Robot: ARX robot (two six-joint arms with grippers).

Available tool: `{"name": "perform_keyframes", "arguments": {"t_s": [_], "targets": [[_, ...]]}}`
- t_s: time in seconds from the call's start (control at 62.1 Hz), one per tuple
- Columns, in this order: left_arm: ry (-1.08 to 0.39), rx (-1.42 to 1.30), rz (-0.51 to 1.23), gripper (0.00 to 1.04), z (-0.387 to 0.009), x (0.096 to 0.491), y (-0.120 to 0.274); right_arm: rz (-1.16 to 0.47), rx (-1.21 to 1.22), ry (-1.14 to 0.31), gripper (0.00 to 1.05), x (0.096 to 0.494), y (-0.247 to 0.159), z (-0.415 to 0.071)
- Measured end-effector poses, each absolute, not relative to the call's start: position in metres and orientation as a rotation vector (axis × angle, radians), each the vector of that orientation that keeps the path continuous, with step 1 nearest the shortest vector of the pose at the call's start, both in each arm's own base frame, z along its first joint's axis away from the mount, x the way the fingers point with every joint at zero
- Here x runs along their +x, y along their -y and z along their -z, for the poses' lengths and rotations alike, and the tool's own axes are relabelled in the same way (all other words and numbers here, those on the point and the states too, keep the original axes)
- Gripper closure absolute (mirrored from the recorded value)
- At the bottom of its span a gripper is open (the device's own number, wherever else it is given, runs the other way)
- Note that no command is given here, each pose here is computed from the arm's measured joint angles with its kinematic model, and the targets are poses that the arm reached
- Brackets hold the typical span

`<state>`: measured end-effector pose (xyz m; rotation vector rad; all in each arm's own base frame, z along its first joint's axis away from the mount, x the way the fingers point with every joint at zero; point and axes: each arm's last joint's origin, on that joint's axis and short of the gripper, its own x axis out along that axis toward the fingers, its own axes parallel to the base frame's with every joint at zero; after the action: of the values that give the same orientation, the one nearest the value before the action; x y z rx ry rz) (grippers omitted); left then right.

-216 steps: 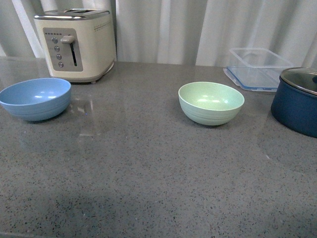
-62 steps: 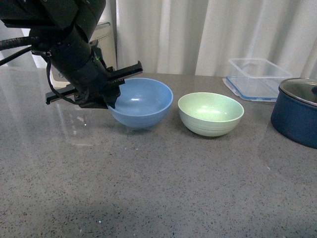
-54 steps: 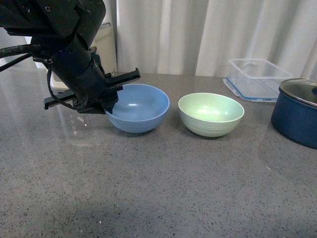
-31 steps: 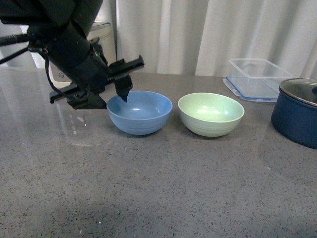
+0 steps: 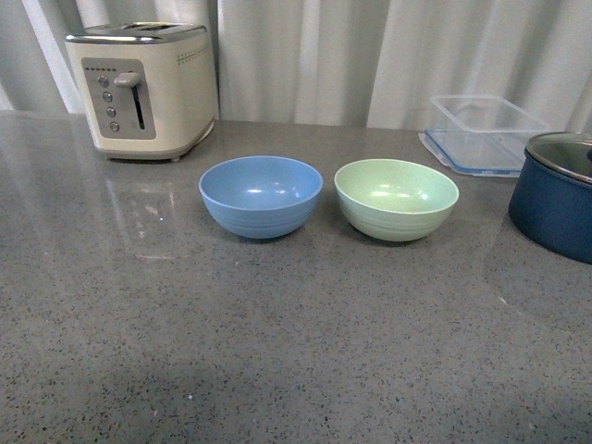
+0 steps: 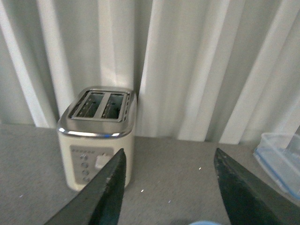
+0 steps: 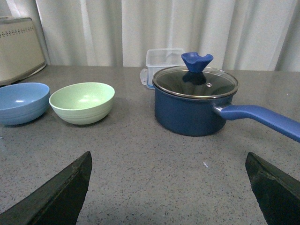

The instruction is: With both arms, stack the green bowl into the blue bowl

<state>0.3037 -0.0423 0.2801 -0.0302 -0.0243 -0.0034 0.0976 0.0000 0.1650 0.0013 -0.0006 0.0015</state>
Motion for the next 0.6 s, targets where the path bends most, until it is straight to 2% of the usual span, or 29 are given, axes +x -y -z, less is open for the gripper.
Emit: {"name": "perform_keyframes", "arguments": {"t_s": [0.08, 0.161, 0.258, 0.402, 0.595], "targets": [[-0.036, -0.015, 0.0, 0.86, -0.247, 0.285, 0.034, -0.002, 0.001, 0.001, 0.1, 0.098, 0.0, -0.165], [-0.02, -0.013, 0.003, 1.01, -0.239, 0.265, 0.028, -0.002, 0.001, 0.001, 0.1, 0.098, 0.0, -0.165], [0.014, -0.011, 0.005, 1.01, -0.234, 0.245, 0.023, -0.002, 0.001, 0.001, 0.1, 0.098, 0.0, -0.165], [-0.017, -0.007, 0.004, 1.01, -0.209, 0.216, 0.015, -0.002, 0.001, 0.001, 0.1, 0.098, 0.0, -0.165], [-0.007, -0.008, 0.008, 1.01, -0.196, 0.191, 0.002, -0.002, 0.001, 0.001, 0.1, 0.098, 0.0, -0.165]]}}
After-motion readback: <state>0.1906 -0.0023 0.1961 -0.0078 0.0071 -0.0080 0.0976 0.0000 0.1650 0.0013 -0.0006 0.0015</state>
